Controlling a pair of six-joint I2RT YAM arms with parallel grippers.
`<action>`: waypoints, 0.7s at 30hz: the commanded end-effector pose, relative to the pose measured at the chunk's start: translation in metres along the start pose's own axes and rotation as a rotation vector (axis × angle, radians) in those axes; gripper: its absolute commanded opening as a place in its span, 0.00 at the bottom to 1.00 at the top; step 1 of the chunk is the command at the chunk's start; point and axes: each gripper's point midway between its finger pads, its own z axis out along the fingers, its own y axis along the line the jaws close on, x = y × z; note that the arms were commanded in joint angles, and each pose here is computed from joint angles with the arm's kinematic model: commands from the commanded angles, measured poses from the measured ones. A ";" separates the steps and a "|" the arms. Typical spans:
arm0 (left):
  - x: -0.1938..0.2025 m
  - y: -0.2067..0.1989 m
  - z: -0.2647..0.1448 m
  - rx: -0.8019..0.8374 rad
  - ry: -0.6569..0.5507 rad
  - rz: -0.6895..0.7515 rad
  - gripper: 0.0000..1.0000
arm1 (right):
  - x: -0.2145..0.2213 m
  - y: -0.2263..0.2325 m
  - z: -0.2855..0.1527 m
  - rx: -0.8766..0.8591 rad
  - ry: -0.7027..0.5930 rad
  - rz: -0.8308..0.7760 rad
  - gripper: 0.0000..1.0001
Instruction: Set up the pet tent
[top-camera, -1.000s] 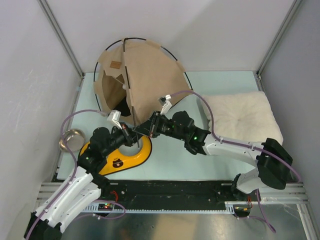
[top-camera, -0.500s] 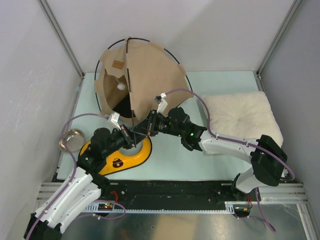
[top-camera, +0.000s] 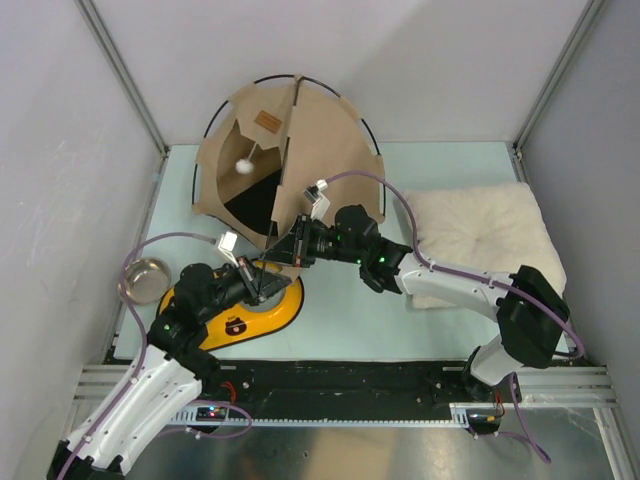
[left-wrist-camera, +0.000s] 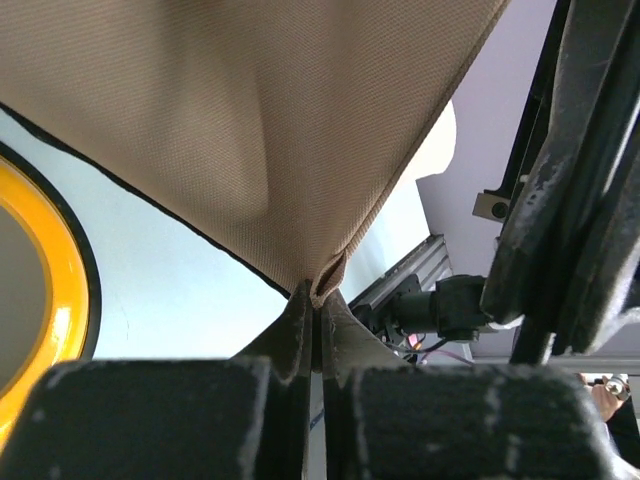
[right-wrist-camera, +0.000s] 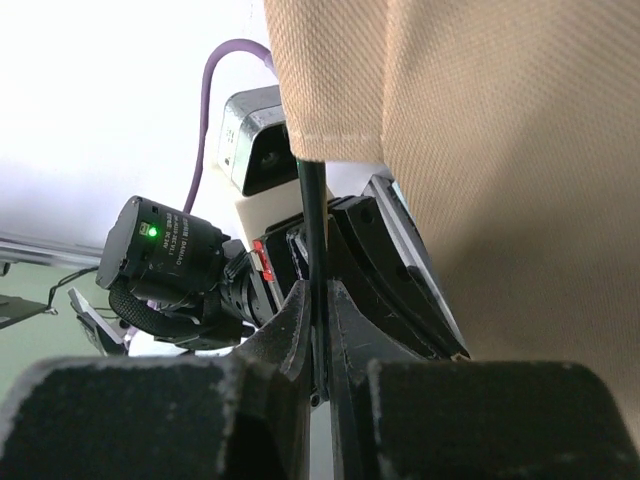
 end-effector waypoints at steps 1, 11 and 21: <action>0.063 0.001 -0.019 0.040 0.285 -0.097 0.00 | -0.059 0.029 0.002 -0.082 -0.165 -0.028 0.00; 0.064 0.006 -0.026 0.001 0.272 -0.093 0.00 | -0.054 0.023 -0.007 -0.045 -0.133 -0.099 0.00; 0.059 0.030 -0.025 -0.136 0.262 -0.039 0.00 | -0.052 0.020 -0.031 0.026 -0.110 -0.199 0.00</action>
